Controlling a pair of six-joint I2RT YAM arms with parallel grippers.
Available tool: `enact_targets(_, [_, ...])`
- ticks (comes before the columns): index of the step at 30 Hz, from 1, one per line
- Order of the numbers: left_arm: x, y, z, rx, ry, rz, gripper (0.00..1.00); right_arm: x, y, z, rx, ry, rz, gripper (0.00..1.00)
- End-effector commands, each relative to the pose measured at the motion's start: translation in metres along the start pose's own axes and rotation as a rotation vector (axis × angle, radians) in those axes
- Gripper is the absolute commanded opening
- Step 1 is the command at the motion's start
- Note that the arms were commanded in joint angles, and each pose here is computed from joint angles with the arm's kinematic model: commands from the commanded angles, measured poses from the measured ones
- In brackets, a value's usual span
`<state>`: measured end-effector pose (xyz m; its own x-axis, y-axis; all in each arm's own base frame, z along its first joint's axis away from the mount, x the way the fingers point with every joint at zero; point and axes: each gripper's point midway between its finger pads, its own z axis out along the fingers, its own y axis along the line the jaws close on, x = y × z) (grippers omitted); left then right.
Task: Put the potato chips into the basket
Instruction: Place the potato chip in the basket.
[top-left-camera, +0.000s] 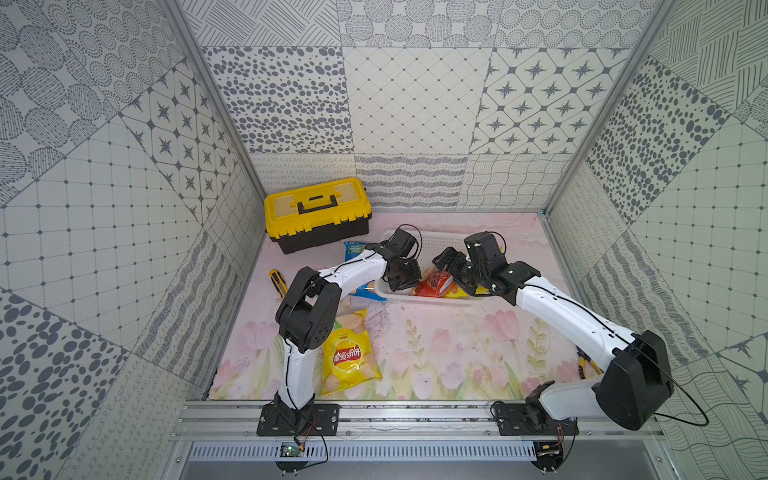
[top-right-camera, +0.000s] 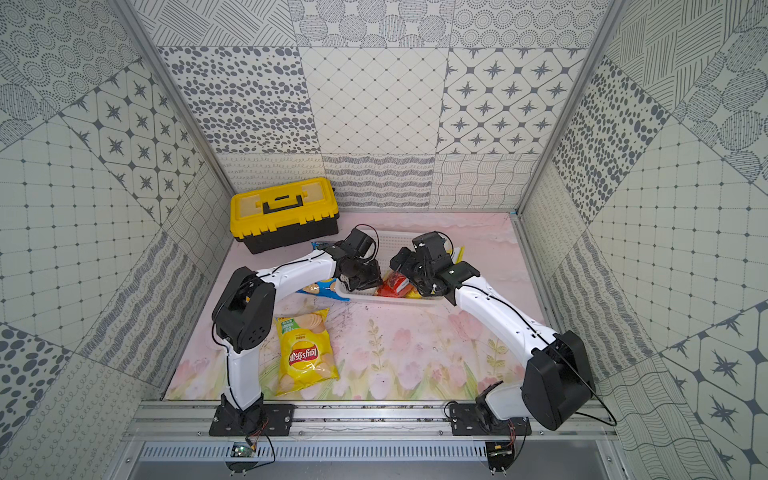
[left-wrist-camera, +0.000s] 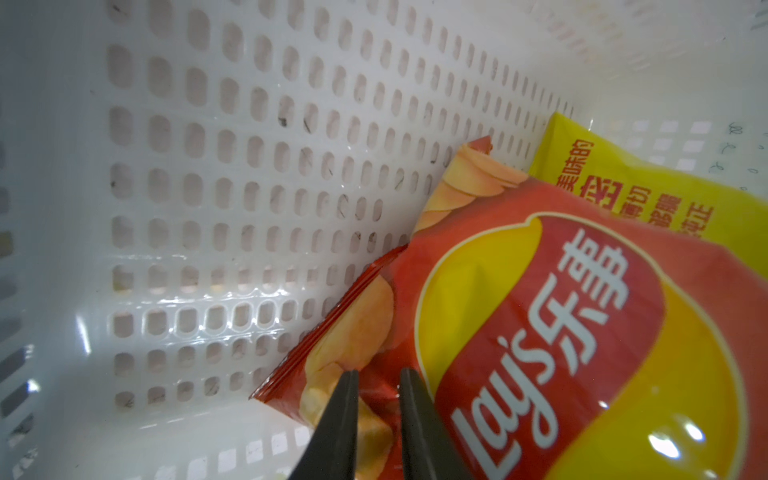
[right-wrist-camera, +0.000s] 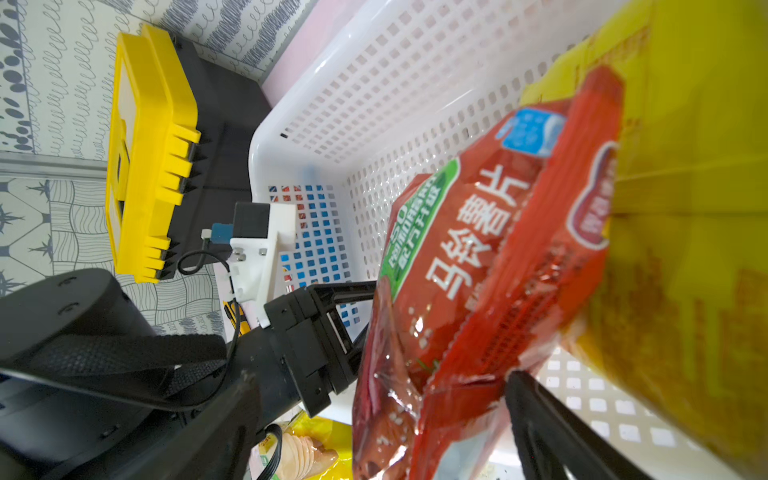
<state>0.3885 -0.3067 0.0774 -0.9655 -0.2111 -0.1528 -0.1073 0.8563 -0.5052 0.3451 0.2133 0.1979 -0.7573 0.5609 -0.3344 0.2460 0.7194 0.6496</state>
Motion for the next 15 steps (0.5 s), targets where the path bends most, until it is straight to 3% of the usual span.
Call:
enact_targets(1, [-0.005,-0.008,0.001,0.039,0.006,-0.010,0.22,-0.022,0.021,-0.005,-0.068,-0.045,-0.013,0.97])
enact_targets(15, [-0.005,-0.037,0.018,0.093,0.025,-0.015,0.22,-0.045,0.041,-0.003,-0.105,-0.063,-0.016,0.97])
